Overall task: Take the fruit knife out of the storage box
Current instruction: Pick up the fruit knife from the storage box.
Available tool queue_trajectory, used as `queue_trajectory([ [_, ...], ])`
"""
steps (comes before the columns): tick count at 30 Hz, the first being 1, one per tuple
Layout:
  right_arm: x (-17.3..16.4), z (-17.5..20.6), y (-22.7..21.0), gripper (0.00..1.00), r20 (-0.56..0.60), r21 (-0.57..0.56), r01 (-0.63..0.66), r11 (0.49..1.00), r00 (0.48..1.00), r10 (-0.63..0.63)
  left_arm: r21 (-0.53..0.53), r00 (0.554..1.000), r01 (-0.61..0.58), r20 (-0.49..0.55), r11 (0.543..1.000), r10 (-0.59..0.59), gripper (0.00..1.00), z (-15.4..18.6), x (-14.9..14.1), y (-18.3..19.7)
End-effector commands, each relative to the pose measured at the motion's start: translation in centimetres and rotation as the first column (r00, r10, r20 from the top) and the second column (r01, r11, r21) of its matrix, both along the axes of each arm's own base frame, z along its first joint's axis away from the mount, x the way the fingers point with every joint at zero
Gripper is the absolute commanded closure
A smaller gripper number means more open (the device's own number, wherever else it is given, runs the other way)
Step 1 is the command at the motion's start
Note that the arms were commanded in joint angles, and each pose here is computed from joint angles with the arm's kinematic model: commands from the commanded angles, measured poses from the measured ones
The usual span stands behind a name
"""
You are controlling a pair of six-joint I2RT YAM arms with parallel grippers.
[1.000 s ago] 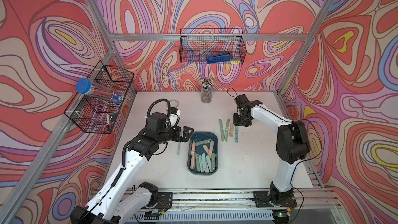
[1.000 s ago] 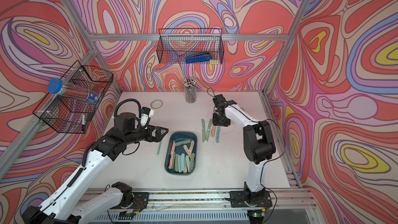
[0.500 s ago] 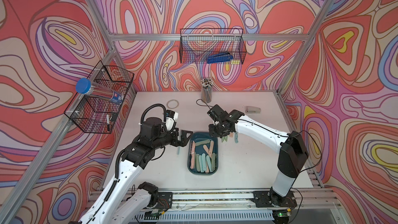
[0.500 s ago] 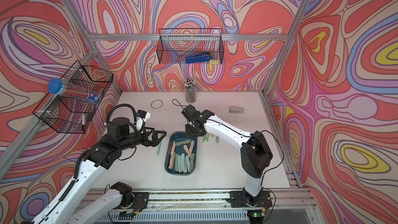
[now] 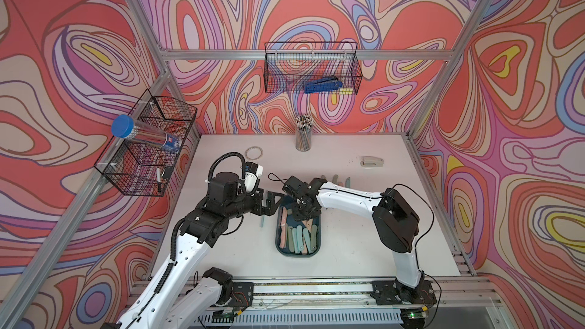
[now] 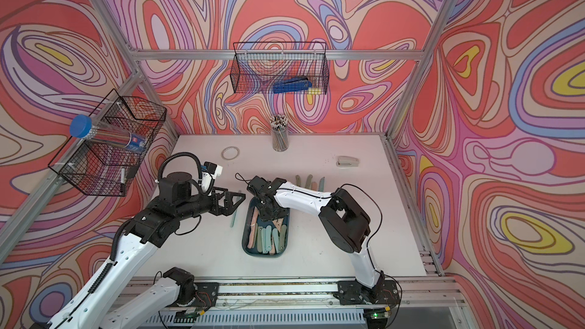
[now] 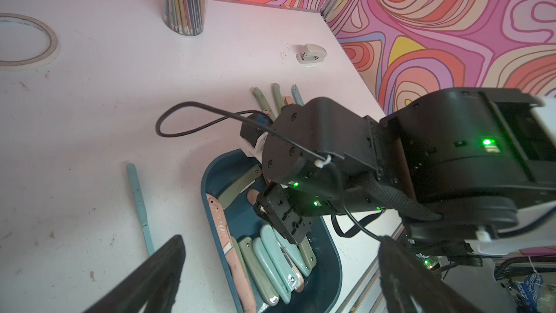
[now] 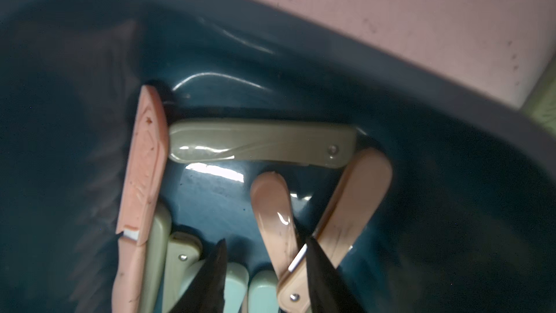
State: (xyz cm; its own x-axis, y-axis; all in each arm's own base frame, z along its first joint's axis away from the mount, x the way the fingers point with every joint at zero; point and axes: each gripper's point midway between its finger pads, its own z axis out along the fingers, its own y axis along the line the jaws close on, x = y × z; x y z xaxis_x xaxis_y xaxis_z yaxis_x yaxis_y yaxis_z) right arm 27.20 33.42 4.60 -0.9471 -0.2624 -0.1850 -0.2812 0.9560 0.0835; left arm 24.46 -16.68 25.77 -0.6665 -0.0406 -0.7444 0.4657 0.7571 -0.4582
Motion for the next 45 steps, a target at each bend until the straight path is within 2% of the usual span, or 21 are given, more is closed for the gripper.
queue_trajectory([
  [1,0.6,-0.9,-0.1,0.57,0.019,-0.034,-0.021,0.999,1.0,0.022,-0.01,1.0,0.009,0.01,1.0,-0.008,0.0,0.2,-0.3,-0.2],
  [12,0.7,-2.9,-0.5,0.59,-0.003,-0.096,-0.048,0.994,0.999,0.048,-0.01,1.0,0.01,0.011,1.0,-0.009,0.01,0.2,-0.2,-0.2],
  [20,0.6,-3.1,-0.5,0.69,-0.014,-0.106,-0.06,0.993,0.998,0.059,-0.008,1.0,0.004,0.016,1.0,-0.004,0.0,0.3,-0.2,-0.1],
  [27,1.0,-1.7,0.2,0.75,0.013,-0.06,-0.051,0.997,0.999,0.052,-0.007,1.0,0.008,0.009,1.0,-0.008,0.0,0.1,-0.1,-0.2],
  [32,0.9,-0.8,1.2,0.76,0.018,0.001,-0.049,0.999,0.999,0.049,0.0,1.0,0.005,-0.001,1.0,-0.005,0.0,-0.2,0.0,-0.2],
  [45,2.6,6.0,2.3,0.77,0.169,0.139,-0.03,0.99,0.986,0.006,0.0,1.0,0.001,0.008,1.0,-0.001,0.0,0.0,0.0,-0.1],
])
